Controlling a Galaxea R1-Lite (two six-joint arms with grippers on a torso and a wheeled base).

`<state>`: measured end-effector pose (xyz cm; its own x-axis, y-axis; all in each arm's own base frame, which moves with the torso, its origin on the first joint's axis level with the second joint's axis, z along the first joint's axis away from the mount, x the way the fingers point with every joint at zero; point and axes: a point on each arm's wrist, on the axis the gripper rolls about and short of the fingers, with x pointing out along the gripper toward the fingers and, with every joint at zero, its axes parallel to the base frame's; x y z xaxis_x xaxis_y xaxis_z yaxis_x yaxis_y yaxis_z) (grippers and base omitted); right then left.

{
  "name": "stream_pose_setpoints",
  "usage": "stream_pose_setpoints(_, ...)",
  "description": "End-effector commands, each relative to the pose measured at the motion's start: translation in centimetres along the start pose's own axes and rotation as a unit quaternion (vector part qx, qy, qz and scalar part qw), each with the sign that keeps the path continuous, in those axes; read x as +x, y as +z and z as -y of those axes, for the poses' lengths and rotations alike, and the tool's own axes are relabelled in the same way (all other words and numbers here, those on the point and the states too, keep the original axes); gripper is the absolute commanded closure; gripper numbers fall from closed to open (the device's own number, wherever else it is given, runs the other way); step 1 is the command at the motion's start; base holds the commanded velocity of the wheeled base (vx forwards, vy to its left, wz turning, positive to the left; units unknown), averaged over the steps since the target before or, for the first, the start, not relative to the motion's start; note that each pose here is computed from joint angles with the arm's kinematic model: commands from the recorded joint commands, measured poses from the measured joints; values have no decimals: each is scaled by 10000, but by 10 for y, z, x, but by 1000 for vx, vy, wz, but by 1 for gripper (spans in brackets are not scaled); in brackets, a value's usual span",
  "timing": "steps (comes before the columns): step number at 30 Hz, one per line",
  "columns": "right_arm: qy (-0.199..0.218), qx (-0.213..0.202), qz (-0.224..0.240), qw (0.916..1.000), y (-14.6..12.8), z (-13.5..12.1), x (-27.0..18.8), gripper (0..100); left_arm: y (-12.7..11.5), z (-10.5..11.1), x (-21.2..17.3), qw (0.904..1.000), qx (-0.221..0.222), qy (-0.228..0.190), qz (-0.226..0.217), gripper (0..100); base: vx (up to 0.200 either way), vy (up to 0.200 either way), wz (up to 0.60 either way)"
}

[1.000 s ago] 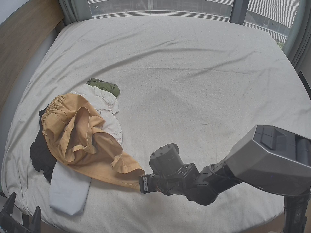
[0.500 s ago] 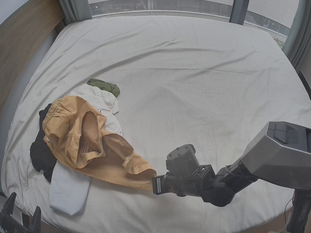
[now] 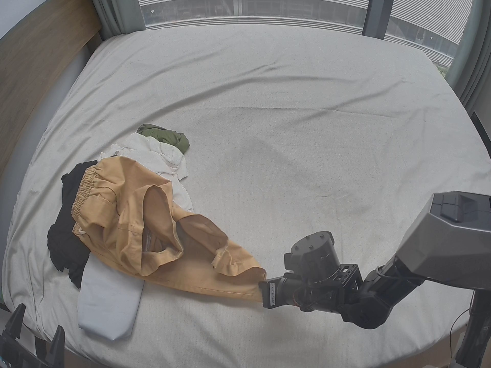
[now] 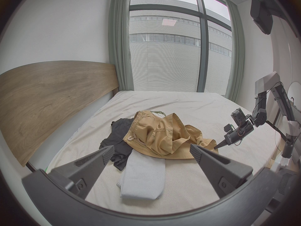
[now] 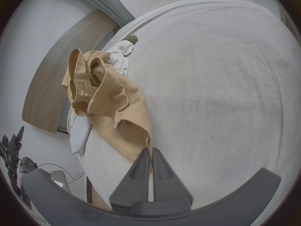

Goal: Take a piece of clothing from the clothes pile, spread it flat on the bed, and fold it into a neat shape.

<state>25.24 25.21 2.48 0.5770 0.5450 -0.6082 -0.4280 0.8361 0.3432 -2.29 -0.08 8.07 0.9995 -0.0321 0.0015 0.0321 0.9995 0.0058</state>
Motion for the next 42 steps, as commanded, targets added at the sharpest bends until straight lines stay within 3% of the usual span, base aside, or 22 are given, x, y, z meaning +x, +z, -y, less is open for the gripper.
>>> stream_pose_setpoints(1,-70,43,-14,10000,-4,8,-10,100,-5,0,0,10000,2,0,-7,0,0,0,0)
stream_pose_setpoints(13,-207,2,90,9997,-19,31,-27,100,-5,0,0,10000,2,0,-7,0,0,0,0)
stream_pose_setpoints(42,-580,398,174,9974,-53,81,-88,100,-5,0,0,10000,2,0,-7,0,0,0,0)
